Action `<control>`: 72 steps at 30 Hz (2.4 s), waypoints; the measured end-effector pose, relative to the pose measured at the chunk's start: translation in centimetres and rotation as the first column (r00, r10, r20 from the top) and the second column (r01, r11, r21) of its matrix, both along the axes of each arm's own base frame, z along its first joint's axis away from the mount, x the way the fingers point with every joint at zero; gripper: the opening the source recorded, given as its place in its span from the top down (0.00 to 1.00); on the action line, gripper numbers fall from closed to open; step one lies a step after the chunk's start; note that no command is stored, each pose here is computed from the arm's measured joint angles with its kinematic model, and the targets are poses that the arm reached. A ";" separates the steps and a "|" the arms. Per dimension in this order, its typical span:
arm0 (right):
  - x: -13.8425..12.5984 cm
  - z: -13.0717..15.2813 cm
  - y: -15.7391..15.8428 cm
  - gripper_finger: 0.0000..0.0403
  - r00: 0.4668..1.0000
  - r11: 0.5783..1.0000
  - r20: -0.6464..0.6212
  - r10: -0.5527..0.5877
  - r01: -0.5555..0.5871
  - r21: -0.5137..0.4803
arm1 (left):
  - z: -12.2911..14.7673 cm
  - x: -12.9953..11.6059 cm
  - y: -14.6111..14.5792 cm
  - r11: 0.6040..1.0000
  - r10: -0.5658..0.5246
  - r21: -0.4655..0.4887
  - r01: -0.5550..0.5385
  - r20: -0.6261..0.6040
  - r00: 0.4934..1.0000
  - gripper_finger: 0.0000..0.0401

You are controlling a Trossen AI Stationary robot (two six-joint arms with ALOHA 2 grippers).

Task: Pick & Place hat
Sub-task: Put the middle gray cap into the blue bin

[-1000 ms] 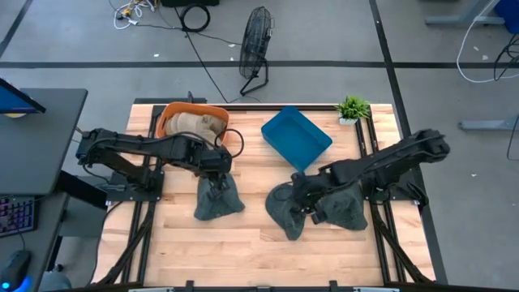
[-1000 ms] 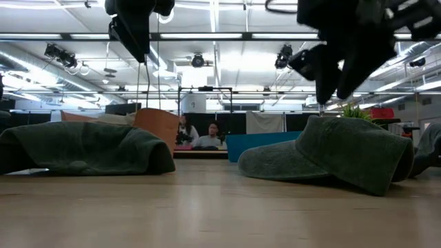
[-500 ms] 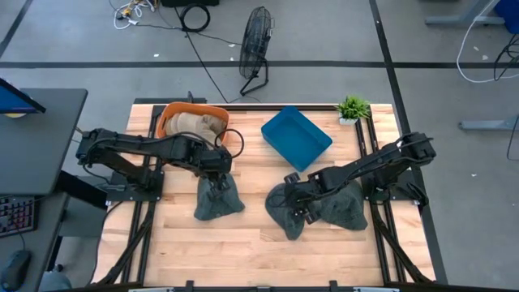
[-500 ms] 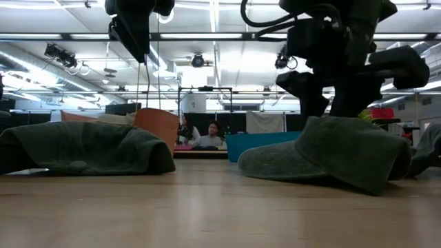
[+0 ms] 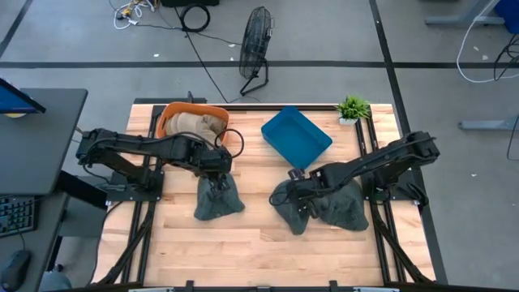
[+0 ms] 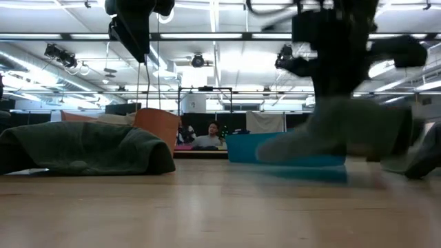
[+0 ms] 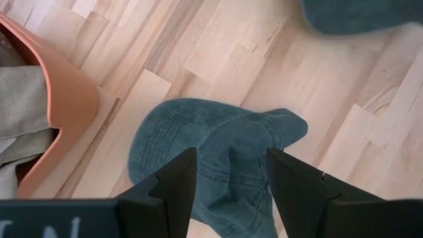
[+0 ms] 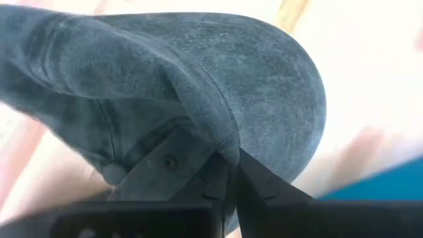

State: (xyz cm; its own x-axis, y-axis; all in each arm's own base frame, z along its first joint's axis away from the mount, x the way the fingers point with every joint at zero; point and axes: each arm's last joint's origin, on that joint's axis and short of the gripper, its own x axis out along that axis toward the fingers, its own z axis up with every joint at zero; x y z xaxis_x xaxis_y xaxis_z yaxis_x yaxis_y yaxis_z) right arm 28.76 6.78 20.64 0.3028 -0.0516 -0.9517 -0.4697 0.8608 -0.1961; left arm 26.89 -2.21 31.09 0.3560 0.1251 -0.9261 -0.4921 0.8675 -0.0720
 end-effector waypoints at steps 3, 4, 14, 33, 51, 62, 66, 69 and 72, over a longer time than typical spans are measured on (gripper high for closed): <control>0.1 3.3 -0.5 0.98 0.999 0.999 0.022 0.034 -0.033 -0.033 | 0.0 0.0 0.0 1.000 0.000 0.000 0.000 0.001 1.000 0.54; 0.1 4.4 -0.8 0.99 0.999 0.998 0.034 0.034 -0.032 -0.052 | 0.0 0.0 0.0 1.000 0.000 0.000 0.000 0.002 1.000 0.54; -0.7 11.6 -7.7 0.99 0.997 0.904 0.067 -0.023 0.050 -0.424 | 0.0 0.0 0.0 1.000 0.021 -0.008 -0.021 0.005 1.000 0.54; -1.6 3.8 -19.6 1.00 0.997 0.840 0.077 0.002 0.040 -0.541 | 0.0 0.1 0.0 1.000 0.018 -0.005 -0.018 0.012 1.000 0.54; -4.0 -3.4 -19.8 0.94 0.972 0.931 0.235 0.012 0.076 -0.358 | 0.0 0.1 0.0 0.999 0.051 -0.018 -0.051 0.016 0.999 0.54; -3.7 -3.1 -20.0 0.76 0.946 0.928 0.320 -0.051 0.163 -0.335 | 0.0 0.1 0.0 0.998 0.067 -0.024 -0.066 0.018 0.998 0.54; -3.7 -3.0 -20.0 0.68 0.947 0.920 0.315 -0.059 0.174 -0.350 | 0.0 0.1 0.0 0.997 0.078 -0.031 -0.078 0.017 0.997 0.54; -3.6 -3.0 -19.9 0.63 0.951 0.893 0.299 -0.082 0.204 -0.402 | -0.1 0.2 -0.1 0.995 0.087 -0.055 -0.086 0.014 0.996 0.54; -3.4 -2.6 -19.6 0.60 0.942 0.859 0.314 -0.115 0.254 -0.445 | -0.4 0.4 -0.5 0.995 0.074 -0.061 -0.074 -0.003 0.997 0.54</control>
State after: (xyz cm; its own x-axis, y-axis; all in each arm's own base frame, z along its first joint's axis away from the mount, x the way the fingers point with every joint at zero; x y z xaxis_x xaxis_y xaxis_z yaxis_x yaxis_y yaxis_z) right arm 25.36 -12.81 18.03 0.4802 -0.5544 -0.6797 -0.1814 0.6954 -0.6953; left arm 27.30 -2.69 30.67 0.3469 0.0944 -0.9332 -0.5546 0.8230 -0.1229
